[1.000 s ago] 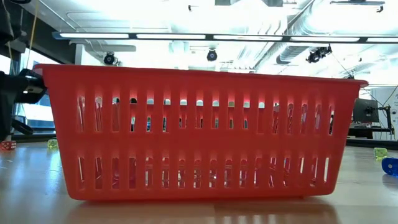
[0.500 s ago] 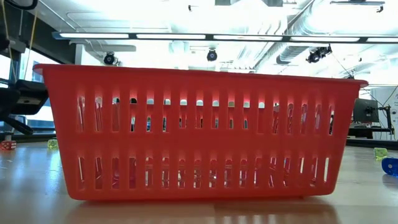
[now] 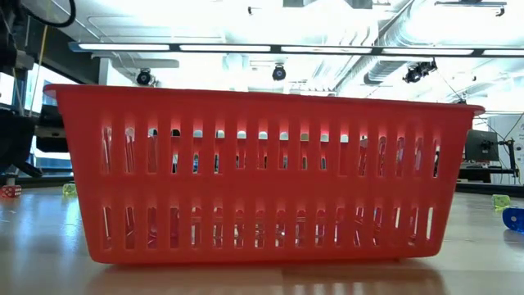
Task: Pick & Place Dice
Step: Put the orange dice into the red bin
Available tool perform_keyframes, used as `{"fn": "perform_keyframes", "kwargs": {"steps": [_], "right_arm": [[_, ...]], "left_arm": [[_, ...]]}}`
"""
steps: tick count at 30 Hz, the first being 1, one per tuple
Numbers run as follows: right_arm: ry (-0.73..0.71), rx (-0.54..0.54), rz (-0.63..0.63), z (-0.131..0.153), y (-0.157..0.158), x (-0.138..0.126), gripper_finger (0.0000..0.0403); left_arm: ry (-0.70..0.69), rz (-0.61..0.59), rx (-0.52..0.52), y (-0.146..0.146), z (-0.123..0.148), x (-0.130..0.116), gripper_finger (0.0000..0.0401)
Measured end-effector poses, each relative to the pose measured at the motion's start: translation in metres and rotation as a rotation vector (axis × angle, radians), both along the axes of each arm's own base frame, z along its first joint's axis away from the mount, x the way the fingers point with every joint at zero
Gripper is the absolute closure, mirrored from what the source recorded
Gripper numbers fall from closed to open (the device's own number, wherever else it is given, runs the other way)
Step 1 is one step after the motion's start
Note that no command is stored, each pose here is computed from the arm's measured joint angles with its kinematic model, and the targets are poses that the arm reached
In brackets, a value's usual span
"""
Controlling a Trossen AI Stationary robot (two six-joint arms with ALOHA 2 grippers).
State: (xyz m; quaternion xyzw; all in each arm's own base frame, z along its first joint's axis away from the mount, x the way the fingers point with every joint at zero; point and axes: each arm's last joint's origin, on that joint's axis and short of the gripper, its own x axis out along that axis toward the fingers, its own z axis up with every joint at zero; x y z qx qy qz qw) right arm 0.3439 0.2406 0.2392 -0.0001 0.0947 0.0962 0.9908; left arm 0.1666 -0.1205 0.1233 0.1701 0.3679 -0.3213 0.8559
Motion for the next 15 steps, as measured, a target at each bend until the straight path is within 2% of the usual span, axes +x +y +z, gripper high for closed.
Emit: {"fn": "perform_keyframes", "kwargs": {"steps": [15], "right_arm": [[0.005, 0.027, -0.005, 0.0001, 0.0000, 0.0000, 0.0239]], "left_arm": [[-0.056, -0.089, -0.001, 0.0018, -0.0045, 0.0077, 0.0238]]}}
